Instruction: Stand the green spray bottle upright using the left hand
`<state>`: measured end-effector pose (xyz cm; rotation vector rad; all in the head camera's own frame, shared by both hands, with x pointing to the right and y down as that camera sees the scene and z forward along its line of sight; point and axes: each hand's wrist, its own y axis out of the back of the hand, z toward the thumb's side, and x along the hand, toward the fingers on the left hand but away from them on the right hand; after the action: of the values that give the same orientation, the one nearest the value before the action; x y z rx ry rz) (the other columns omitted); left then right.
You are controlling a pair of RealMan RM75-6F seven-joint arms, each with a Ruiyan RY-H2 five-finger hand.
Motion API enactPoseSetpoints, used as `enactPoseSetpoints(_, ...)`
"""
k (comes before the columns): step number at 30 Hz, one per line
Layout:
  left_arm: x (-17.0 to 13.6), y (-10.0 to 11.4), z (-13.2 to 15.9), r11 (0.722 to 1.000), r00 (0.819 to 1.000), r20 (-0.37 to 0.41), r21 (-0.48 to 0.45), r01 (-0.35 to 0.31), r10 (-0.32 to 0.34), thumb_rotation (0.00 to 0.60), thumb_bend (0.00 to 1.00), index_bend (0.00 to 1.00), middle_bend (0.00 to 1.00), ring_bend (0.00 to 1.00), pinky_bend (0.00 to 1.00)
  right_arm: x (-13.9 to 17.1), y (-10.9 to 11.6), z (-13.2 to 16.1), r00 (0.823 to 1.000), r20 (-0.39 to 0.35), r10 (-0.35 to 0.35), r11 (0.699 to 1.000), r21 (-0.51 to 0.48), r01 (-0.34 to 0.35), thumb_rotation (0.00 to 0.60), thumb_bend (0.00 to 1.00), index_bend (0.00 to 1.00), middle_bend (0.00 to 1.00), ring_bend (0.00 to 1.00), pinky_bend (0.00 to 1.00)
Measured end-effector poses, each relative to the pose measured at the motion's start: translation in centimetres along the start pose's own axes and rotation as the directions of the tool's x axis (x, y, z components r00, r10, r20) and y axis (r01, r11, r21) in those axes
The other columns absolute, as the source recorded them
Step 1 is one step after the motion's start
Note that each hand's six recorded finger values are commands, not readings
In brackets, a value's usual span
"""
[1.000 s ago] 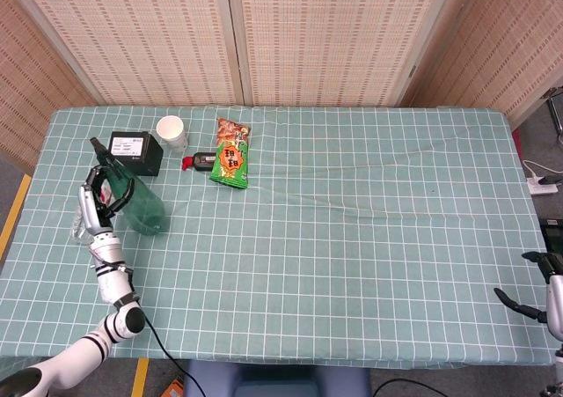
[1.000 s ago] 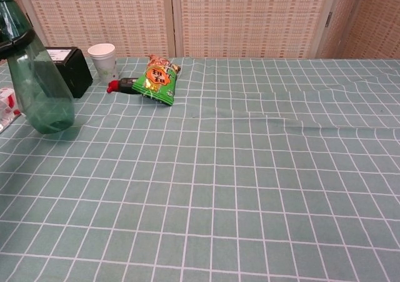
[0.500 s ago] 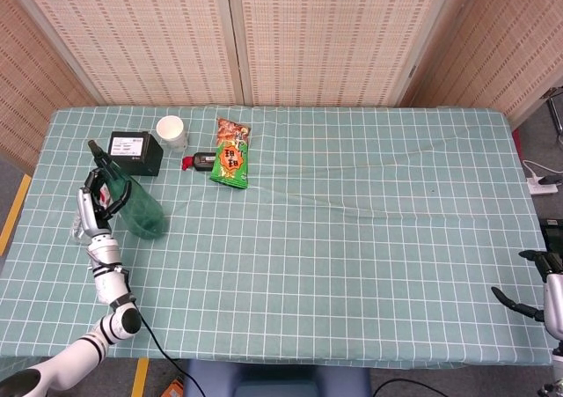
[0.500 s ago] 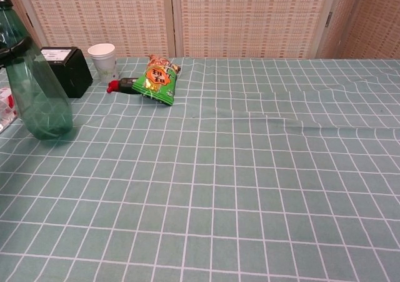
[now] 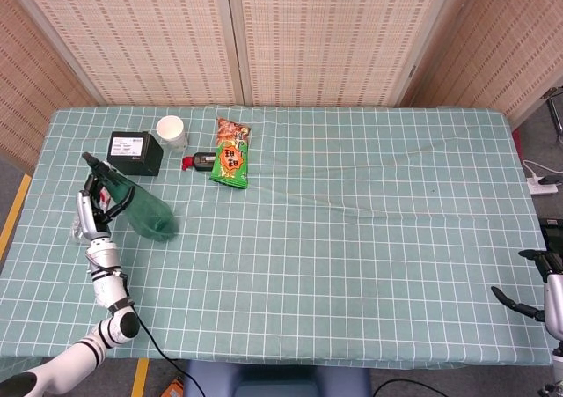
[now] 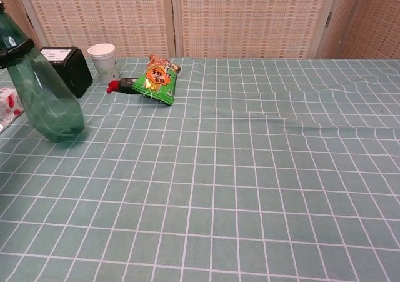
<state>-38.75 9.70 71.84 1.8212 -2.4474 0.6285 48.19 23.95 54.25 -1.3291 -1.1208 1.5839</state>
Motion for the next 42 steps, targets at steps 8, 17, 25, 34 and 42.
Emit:
enactPoseSetpoints(8, -0.3, 0.0, 0.5, 1.000, 1.000, 0.021, -0.016, 0.014, -0.013, 0.600, 0.08, 0.40, 0.59, 0.31, 0.22, 0.0, 0.0, 0.1, 1.000, -0.003, -0.002, 1.000, -0.002, 0.002, 0.600, 0.00, 0.34, 0.36, 0.18, 0.14)
enactPoseSetpoints(17, -1.0, -0.8, 0.7, 0.998, 0.997, 0.049, 0.024, 0.066, -0.067, 0.600, 0.08, 0.39, 0.59, 0.31, 0.22, 0.0, 0.0, 0.1, 1.000, -0.010, -0.006, 1.000, -0.007, 0.006, 0.600, 0.00, 0.34, 0.36, 0.18, 0.14)
enactPoseSetpoints(25, -0.9, -0.7, 0.7, 0.994, 0.994, 0.079, 0.086, 0.065, -0.072, 0.600, 0.07, 0.38, 0.58, 0.30, 0.22, -0.1, 0.0, 0.1, 1.000, -0.011, -0.003, 1.000, -0.007, 0.003, 0.600, 0.00, 0.34, 0.36, 0.18, 0.14)
enactPoseSetpoints(34, -1.4, -0.8, 1.4, 0.978, 0.979, 0.175, 0.196, 0.069, -0.104, 0.600, 0.08, 0.30, 0.52, 0.25, 0.21, -0.1, 0.0, 0.1, 1.000, -0.013, -0.001, 1.000, -0.008, 0.001, 0.600, 0.00, 0.34, 0.36, 0.18, 0.15)
enactPoseSetpoints(42, -1.9, -1.6, 1.6, 0.967, 0.966, 0.212, 0.236, 0.093, -0.145, 0.600, 0.07, 0.24, 0.46, 0.22, 0.20, -0.1, 0.0, 0.1, 1.000, -0.019, -0.003, 1.000, -0.013, 0.002, 0.600, 0.00, 0.34, 0.36, 0.18, 0.15)
